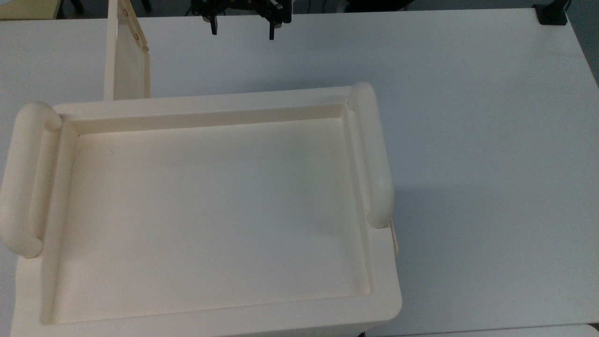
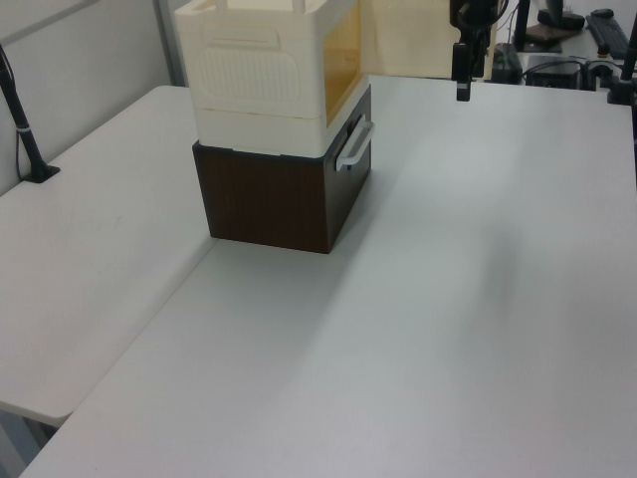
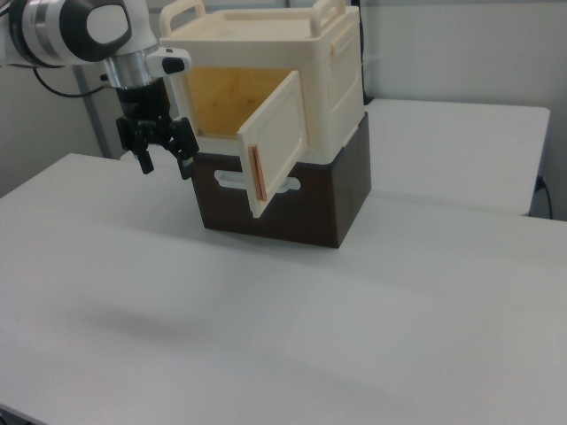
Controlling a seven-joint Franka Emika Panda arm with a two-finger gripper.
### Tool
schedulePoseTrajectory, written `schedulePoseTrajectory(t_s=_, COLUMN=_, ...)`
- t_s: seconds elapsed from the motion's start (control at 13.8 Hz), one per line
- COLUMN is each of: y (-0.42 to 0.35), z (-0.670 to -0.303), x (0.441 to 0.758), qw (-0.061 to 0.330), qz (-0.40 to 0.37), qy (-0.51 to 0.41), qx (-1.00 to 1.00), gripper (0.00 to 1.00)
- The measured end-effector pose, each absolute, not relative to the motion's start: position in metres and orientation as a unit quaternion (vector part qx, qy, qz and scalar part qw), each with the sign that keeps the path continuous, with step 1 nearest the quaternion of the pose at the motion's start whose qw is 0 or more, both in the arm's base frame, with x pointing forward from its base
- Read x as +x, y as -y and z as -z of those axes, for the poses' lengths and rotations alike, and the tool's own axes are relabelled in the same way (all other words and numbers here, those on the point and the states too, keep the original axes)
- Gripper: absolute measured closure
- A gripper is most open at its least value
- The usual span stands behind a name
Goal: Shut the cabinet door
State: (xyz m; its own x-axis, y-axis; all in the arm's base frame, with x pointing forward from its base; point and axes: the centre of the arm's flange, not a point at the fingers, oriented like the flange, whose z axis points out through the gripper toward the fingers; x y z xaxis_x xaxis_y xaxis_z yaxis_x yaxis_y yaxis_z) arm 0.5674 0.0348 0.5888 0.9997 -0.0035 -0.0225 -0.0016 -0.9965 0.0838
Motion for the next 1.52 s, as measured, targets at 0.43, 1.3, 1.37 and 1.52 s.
schedulePoseTrajectory(t_s=0.43, y=-0.0347, z=-0.5888, x=0.5675, qw=0.042, qz=0.011, qy=0.001, qx=0.999, gripper=0.00)
schedulePoseTrajectory(t_s=1.3, y=-0.0348, z=-0.5888, x=0.5675, qw=0.042, qz=0.011, qy=0.001, qx=0.999, gripper=0.15)
schedulePoseTrajectory(t_s=1.37, y=-0.0348, z=-0.5887, x=0.5675, qw=0.042, qz=0.011, qy=0.000, qx=0.999, gripper=0.27)
schedulePoseTrajectory(t_s=1.52, y=-0.0353, z=-0.5882, x=0.5674, qw=0.042, qz=0.012, qy=-0.001, qx=0.999, gripper=0.59)
